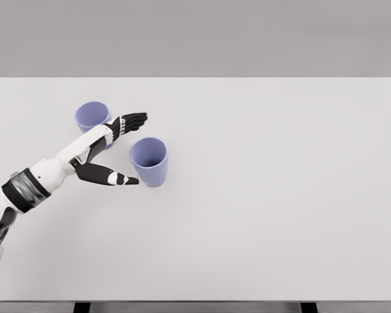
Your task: Place the right cup on the left cup with left arm
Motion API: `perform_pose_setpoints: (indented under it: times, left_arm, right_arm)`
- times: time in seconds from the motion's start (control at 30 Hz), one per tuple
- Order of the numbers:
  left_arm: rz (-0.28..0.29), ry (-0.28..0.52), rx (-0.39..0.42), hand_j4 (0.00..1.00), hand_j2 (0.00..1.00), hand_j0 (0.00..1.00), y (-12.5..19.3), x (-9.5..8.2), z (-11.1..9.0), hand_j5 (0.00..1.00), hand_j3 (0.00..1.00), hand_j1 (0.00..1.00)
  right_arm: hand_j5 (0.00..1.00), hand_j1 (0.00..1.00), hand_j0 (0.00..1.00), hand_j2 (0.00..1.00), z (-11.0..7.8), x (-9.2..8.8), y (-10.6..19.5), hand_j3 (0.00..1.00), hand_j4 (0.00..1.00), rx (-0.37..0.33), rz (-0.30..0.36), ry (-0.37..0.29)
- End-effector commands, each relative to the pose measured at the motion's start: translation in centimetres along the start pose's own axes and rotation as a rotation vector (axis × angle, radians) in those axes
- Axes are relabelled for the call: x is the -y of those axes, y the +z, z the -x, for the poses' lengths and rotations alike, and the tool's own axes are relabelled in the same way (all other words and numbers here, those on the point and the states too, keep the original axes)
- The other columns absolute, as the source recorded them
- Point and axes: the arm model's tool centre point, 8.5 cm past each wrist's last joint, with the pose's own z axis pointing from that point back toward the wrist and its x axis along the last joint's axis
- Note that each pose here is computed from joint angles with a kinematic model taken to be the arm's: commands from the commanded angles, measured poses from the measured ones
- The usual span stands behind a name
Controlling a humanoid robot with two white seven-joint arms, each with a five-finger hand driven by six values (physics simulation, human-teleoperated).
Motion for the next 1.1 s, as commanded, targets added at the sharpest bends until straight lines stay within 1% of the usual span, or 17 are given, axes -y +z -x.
perform_pose_setpoints:
  times: [0.0, 0.2, 0.3, 0.33, 0.47, 0.6, 0.73, 0.87, 0.93, 1.07]
  left_arm:
    - [-0.006, 0.017, 0.007, 0.99, 0.99, 0.99, -0.2, 0.2, 0.0, 0.99, 0.99, 0.99]
    - [-0.028, 0.062, 0.017, 0.99, 0.99, 0.99, -0.8, 0.7, 0.4, 0.99, 0.99, 0.99]
    - [-0.041, 0.058, 0.009, 0.99, 0.99, 0.99, -0.7, 0.3, 0.5, 0.99, 0.99, 0.99]
    - [-0.047, 0.067, -0.002, 0.99, 0.99, 0.99, -0.6, 0.2, 0.8, 0.99, 0.99, 0.99]
    - [-0.048, 0.079, -0.006, 0.99, 0.99, 0.99, -0.7, 0.6, 1.1, 0.99, 0.99, 0.99]
    - [-0.051, 0.083, -0.010, 0.99, 0.99, 0.99, -0.7, 0.6, 1.4, 0.99, 0.99, 0.99]
    - [-0.053, 0.090, -0.030, 0.99, 0.99, 0.99, -0.7, 1.1, 2.2, 0.99, 0.99, 0.99]
    - [-0.056, 0.091, -0.032, 0.99, 0.99, 0.99, -0.9, 1.2, 2.3, 0.99, 0.99, 0.99]
    - [-0.063, 0.098, -0.044, 0.99, 0.99, 0.99, -0.8, 1.0, 2.9, 0.99, 0.99, 0.99]
    - [-0.071, 0.114, -0.060, 0.99, 0.99, 0.99, -0.9, 1.0, 3.7, 0.99, 0.99, 0.99]
  right_arm:
    - [1.00, 1.00, 1.00, 1.00, 0.1, 0.0, 0.0, 1.00, 1.00, -0.002, 0.000, 0.000]
    - [1.00, 1.00, 1.00, 1.00, 0.0, 0.0, 0.0, 1.00, 1.00, 0.000, 0.000, 0.000]
    - [1.00, 1.00, 1.00, 1.00, 0.0, 0.0, 0.0, 1.00, 1.00, 0.000, 0.000, 0.000]
    - [1.00, 1.00, 1.00, 1.00, 0.1, 0.0, 0.0, 1.00, 1.00, -0.002, 0.000, 0.000]
    - [1.00, 1.00, 1.00, 1.00, 0.0, 0.0, 0.0, 1.00, 1.00, 0.000, 0.000, 0.000]
    - [1.00, 1.00, 1.00, 1.00, 0.1, 0.0, 0.0, 1.00, 1.00, -0.002, -0.001, 0.000]
    - [1.00, 1.00, 1.00, 1.00, 0.0, 0.0, 0.0, 1.00, 1.00, 0.000, 0.000, 0.000]
    - [1.00, 1.00, 1.00, 1.00, 0.0, 0.0, 0.0, 1.00, 1.00, 0.000, 0.000, 0.000]
    - [1.00, 1.00, 1.00, 1.00, 0.0, 0.0, 0.0, 1.00, 1.00, 0.000, 0.000, 0.000]
    - [1.00, 1.00, 1.00, 1.00, 0.0, 0.0, 0.0, 1.00, 1.00, 0.000, 0.000, 0.000]
